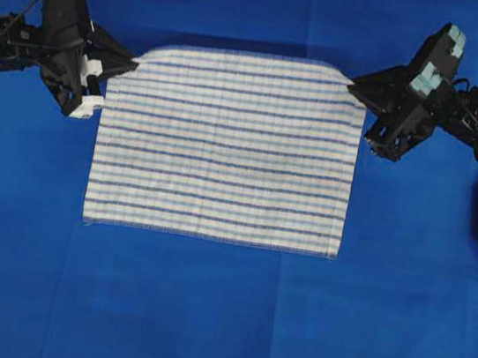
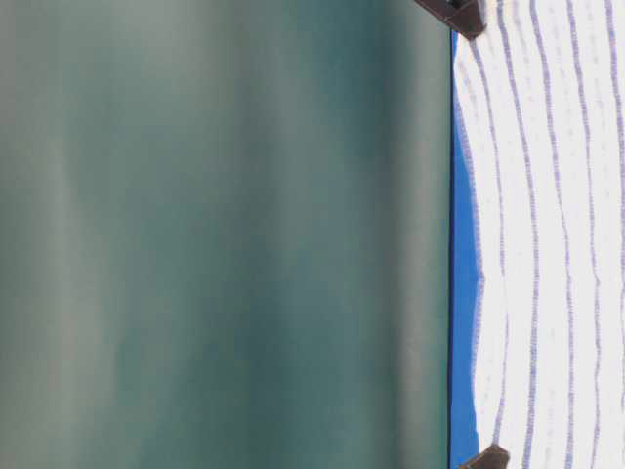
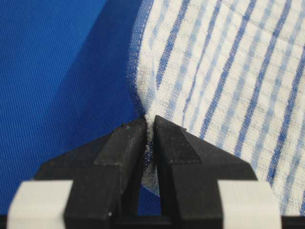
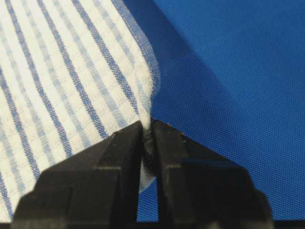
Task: Fold the blue towel.
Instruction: 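Pull the top edge down over the bottom edge and release, then lift both grippers and grasp the folded strip's left and right ends, then lift the strip and rotate it vertical, laying it down lengthwise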
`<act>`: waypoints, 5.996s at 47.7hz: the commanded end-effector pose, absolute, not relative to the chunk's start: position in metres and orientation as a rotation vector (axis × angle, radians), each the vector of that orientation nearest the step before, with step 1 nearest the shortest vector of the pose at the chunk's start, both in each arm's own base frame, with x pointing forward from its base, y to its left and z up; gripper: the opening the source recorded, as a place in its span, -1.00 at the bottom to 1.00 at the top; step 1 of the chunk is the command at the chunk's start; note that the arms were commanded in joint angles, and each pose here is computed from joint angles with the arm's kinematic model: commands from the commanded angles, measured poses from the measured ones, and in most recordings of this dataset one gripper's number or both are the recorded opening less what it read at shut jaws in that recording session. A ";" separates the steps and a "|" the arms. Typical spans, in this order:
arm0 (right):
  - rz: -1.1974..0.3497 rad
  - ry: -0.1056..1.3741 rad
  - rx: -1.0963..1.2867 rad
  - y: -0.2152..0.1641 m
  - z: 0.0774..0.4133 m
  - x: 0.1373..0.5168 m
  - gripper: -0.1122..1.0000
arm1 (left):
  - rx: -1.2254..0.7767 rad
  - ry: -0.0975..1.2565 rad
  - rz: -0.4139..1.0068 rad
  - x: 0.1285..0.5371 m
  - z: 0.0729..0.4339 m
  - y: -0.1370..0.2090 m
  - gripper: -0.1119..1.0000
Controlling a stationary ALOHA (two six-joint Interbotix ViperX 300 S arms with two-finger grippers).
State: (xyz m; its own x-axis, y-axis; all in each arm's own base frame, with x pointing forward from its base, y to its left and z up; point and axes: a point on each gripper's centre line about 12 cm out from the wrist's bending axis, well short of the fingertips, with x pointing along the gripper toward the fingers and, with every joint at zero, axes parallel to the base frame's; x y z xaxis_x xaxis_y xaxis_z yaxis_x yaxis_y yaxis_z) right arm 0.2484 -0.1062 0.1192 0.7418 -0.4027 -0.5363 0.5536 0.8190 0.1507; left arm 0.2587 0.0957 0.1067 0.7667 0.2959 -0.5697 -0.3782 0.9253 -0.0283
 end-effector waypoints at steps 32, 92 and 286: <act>-0.305 0.442 0.393 -0.025 0.144 0.257 -0.79 | -0.087 0.518 0.076 0.270 0.131 0.012 -0.72; -0.226 0.570 0.526 0.054 0.115 0.259 -0.61 | -0.194 0.547 -0.134 0.263 0.127 -0.059 -0.38; -0.532 0.310 0.224 -0.096 0.214 0.297 -0.87 | -0.424 0.419 -0.042 0.362 0.212 -0.052 -0.75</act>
State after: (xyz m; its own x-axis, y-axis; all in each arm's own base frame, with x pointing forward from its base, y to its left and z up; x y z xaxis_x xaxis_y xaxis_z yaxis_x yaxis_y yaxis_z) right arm 0.2881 -0.0845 0.2002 0.8175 -0.4308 -0.3821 0.5080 0.8521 0.1260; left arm 0.3453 -0.0454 0.1953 0.8856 -0.1109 -0.4511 -0.0853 0.9158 -0.3925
